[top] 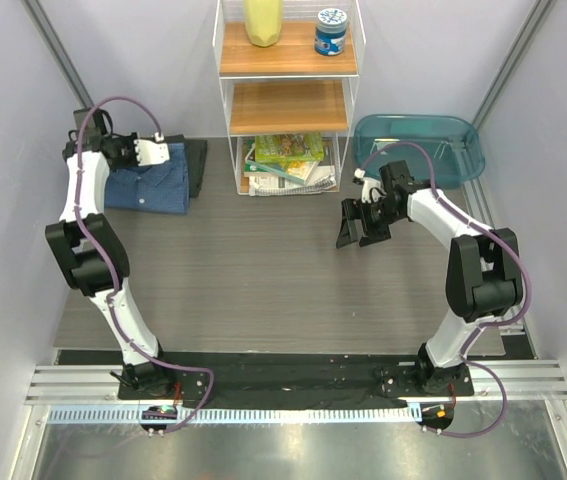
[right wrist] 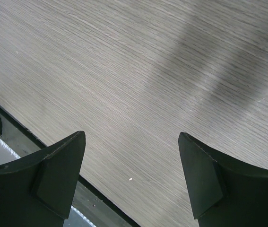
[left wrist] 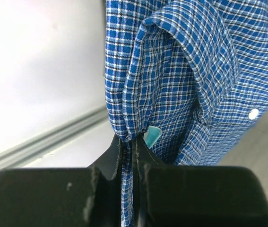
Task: Fold and stack the long sleeve shirts
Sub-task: Neatly place the folded shirt to the corner
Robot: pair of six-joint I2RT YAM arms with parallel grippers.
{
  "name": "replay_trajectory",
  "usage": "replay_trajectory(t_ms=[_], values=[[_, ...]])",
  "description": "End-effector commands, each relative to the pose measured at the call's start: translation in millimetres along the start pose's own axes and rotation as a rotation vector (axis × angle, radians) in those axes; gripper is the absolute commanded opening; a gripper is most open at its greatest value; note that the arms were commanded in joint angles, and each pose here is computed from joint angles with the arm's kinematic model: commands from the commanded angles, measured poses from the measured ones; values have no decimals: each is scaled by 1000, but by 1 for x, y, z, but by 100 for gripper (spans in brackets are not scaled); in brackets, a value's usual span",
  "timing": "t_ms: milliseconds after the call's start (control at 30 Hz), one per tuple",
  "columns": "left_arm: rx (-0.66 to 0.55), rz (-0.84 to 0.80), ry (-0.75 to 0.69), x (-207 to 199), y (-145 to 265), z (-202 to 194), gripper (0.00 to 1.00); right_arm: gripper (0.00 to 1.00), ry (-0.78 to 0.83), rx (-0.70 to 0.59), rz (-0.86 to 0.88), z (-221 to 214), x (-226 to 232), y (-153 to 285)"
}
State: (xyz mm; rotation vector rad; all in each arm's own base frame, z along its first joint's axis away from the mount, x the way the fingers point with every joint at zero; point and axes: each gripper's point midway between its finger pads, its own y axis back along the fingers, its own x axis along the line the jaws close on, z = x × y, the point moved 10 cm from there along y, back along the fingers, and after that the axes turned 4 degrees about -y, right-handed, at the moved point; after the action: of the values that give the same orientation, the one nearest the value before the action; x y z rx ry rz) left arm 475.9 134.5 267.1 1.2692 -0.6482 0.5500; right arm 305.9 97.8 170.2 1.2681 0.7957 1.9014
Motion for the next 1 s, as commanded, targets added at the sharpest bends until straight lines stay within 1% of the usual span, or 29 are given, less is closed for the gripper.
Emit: replay_trajectory(t_ms=[0,133,300,533,867,967], values=[[-88,174,-84,32,9,3,0,85,1,-26,2,8,0,1],[-126,189,-99,31,12,6,0,85,1,-24,-6,8,-1,0],[-140,238,-128,40,27,12,0,84,1,-20,-2,7,0,0],[-151,254,-141,43,34,16,0,85,0,-21,2,8,0,1],[-153,276,-121,46,41,19,0,85,-8,-9,8,8,-2,-3],[-145,328,-86,52,47,18,0,85,-10,-7,7,8,-2,-3]])
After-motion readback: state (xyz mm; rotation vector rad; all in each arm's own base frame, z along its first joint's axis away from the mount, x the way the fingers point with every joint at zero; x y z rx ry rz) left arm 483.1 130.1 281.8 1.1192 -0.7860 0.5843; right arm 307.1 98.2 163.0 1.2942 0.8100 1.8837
